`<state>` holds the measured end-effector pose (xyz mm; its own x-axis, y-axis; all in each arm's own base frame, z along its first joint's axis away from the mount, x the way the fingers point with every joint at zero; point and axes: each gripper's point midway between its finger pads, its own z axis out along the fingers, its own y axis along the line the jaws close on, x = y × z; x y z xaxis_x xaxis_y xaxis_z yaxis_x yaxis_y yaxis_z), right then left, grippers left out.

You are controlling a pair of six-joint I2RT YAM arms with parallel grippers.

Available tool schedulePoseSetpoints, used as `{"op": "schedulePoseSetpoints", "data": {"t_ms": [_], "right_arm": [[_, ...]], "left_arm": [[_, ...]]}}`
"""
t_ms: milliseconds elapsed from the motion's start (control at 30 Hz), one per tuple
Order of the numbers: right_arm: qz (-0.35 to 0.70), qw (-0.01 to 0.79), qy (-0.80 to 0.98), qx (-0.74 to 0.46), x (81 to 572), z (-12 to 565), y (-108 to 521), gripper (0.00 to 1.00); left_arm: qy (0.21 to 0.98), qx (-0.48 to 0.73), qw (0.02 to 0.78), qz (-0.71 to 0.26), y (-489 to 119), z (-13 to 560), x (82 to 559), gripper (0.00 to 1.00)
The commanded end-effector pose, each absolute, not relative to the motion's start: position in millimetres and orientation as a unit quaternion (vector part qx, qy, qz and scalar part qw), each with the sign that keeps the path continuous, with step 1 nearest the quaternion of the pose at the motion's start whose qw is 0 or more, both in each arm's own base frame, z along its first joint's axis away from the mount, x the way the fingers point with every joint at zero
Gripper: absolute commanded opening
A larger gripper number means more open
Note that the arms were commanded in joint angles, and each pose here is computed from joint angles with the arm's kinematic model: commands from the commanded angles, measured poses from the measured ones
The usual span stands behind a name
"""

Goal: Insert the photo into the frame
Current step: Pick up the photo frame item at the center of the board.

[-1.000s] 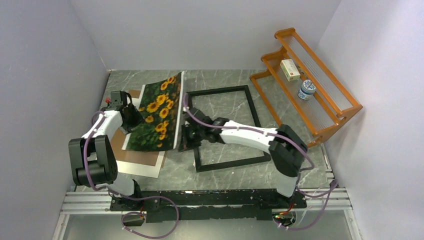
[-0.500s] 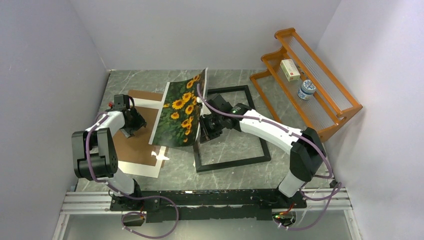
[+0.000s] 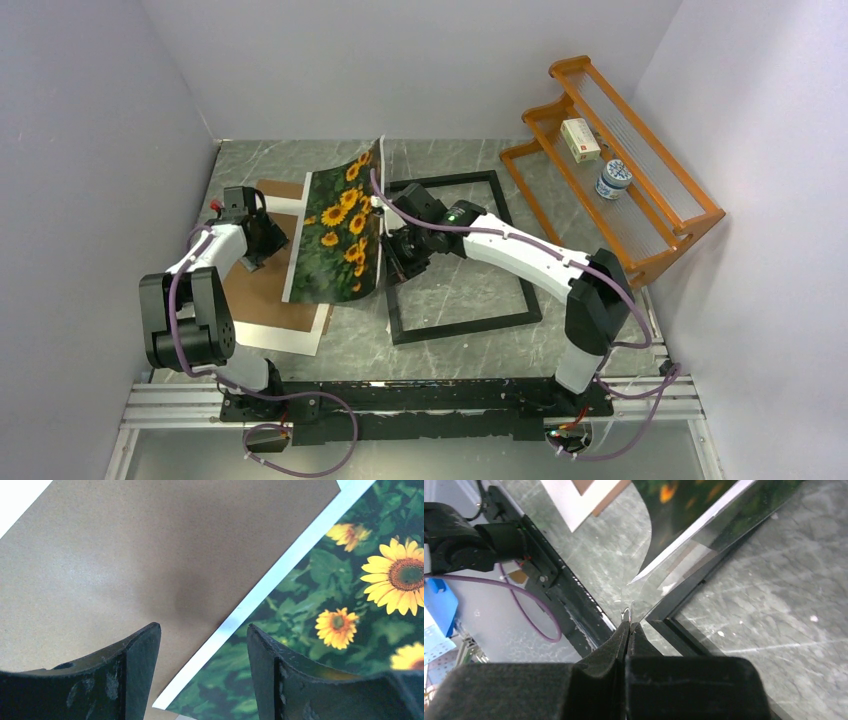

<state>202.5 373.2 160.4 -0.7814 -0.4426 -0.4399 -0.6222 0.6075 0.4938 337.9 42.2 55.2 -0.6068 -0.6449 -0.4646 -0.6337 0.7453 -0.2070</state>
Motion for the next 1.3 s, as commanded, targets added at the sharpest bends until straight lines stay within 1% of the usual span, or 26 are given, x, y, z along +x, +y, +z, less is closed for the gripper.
{"op": "schedulePoseSetpoints", "data": {"t_ms": [0,200,367,567,700,900,967,1033,1167,1267], "right_arm": [[0.288,0.179,0.893,-0.295,219,180,349,0.00],[0.233,0.178,0.910,-0.291,220,181,314,0.00],[0.206,0.179,0.922,-0.276,222,182,292,0.00],[0.224,0.167,0.927,-0.251,225,168,274,0.00],[0.264,0.173,0.923,-0.220,237,145,274,0.00],[0.345,0.213,0.901,-0.156,257,127,277,0.16],[0.365,0.229,0.893,-0.132,264,125,274,0.28],[0.397,0.236,0.879,-0.115,267,125,275,0.37],[0.427,0.256,0.864,-0.076,285,122,272,0.61],[0.427,0.270,0.861,-0.054,303,114,271,0.72]], "left_arm": [[0.889,-0.352,0.293,-0.026,41,69,352,0.69],[0.893,-0.327,0.298,-0.085,21,67,368,0.69],[0.892,-0.294,0.302,-0.163,-6,85,379,0.66],[0.880,-0.259,0.324,-0.232,-32,106,386,0.66],[0.874,-0.258,0.310,-0.272,-46,92,388,0.63],[0.890,-0.271,0.264,-0.254,-44,50,384,0.58],[0.897,-0.268,0.252,-0.246,-43,38,383,0.57],[0.904,-0.268,0.235,-0.235,-42,26,380,0.56],[0.913,-0.277,0.213,-0.210,-37,7,373,0.54],[0.917,-0.276,0.207,-0.202,-35,4,371,0.54]]}}
